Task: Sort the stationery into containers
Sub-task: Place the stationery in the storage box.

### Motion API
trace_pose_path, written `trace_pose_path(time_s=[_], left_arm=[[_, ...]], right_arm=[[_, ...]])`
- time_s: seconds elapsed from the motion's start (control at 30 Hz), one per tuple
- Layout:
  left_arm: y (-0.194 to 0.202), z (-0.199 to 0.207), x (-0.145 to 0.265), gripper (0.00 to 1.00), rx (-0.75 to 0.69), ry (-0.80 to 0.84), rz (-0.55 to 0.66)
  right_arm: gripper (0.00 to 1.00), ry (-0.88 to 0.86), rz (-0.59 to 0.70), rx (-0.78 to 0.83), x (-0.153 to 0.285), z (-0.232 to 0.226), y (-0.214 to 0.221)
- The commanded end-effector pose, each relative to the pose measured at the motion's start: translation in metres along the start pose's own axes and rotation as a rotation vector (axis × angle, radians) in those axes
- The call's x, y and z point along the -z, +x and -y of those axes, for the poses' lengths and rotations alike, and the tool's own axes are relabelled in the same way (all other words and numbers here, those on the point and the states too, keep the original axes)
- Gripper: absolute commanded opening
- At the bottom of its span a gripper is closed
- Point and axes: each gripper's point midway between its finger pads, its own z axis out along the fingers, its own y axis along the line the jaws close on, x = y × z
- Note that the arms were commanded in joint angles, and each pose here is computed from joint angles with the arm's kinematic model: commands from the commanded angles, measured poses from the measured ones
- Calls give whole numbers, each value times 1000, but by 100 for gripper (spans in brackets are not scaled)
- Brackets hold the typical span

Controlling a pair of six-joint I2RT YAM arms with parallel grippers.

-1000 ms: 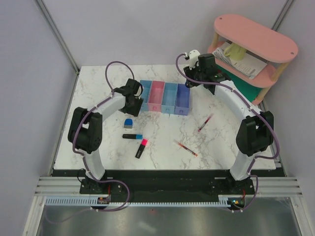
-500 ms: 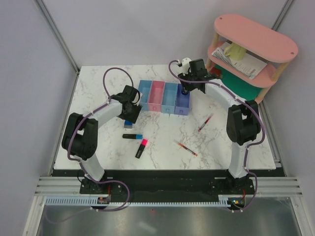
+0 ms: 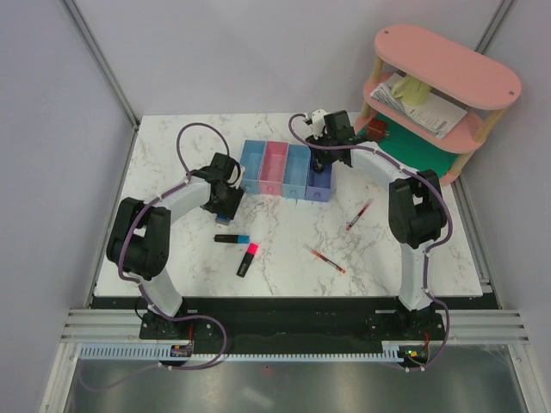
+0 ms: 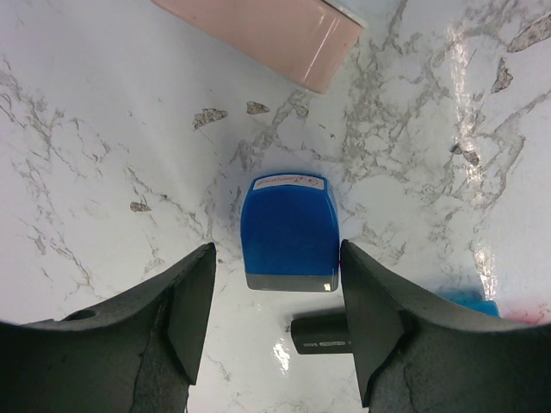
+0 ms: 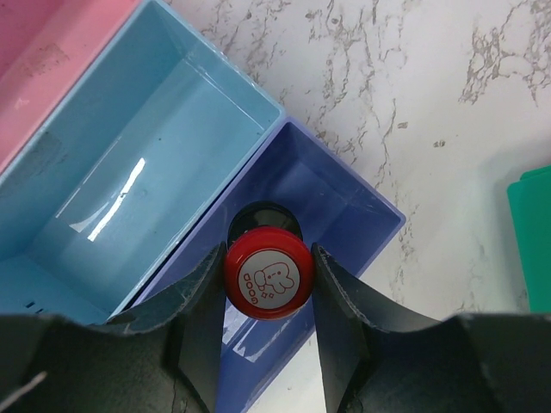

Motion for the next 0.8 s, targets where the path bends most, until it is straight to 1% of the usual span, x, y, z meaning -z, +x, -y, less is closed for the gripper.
trace_pose_path(time_s=[0.0, 0.37, 0.5, 0.6, 0.77], left_arm=[[-12, 0, 4, 67, -21, 23, 66], [-6, 10, -15, 67, -11, 71, 47], [-3, 13, -19, 66, -10, 84, 41], [1, 15, -20, 65, -9, 90, 34], [3, 16, -19, 62, -9, 98, 34]], right_arm=[[42, 11, 24, 12, -10, 2, -2], [49, 9, 1, 17, -16, 0, 9], [49, 14, 3, 16, -15, 2, 9], [52, 16, 4, 17, -16, 2, 7], [61, 21, 8, 19, -16, 4, 5]])
